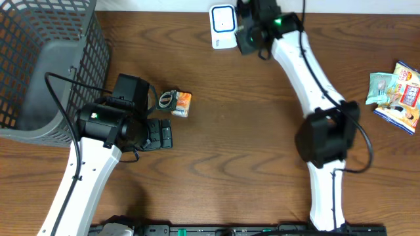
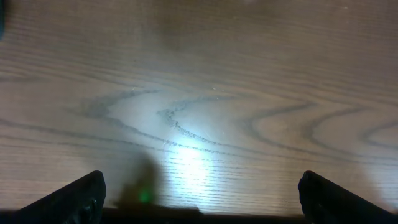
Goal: Scan the item barcode
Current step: 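Hold the tissue pack against the white scanner window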
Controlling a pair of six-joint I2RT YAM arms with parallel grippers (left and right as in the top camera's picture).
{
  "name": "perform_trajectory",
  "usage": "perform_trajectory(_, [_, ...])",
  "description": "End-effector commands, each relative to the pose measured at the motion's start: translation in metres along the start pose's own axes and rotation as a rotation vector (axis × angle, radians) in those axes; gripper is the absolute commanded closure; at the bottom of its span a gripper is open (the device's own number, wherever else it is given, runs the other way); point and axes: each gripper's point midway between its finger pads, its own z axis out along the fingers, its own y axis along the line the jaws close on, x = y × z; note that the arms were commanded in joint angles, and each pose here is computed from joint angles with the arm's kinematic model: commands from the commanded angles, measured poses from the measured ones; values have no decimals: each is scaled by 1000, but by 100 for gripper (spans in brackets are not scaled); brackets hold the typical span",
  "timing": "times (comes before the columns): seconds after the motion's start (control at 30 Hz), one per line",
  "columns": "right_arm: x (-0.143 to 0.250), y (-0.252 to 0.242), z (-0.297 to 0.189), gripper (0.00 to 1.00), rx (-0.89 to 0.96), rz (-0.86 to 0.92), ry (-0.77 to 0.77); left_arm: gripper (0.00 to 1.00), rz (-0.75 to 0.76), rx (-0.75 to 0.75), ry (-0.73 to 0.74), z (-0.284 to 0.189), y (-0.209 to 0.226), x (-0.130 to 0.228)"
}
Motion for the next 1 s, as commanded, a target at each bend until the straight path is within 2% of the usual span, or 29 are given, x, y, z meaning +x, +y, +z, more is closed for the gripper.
perform_trajectory(0.0, [-41, -14, -5, 99, 170, -163, -112, 2, -12, 6, 6, 0, 0, 1])
perform_trajectory(0.2, [-86, -8, 6, 99, 350, -432, -255, 2, -12, 6, 6, 0, 0, 1])
perform_trajectory(0.37, [-92, 6, 38, 99, 406, -638, -278, 2, -12, 6, 6, 0, 0, 1])
perform_trajectory(0.6, [-74, 4, 75, 99, 433, -645, -231, 2, -12, 6, 6, 0, 0, 1])
perform_trajectory(0.8, [-79, 4, 69, 99, 431, -621, -251, 2, -12, 6, 6, 0, 0, 1])
perform_trajectory(0.97, [-91, -3, 46, 99, 438, -511, -295, 2, -12, 6, 6, 0, 0, 1])
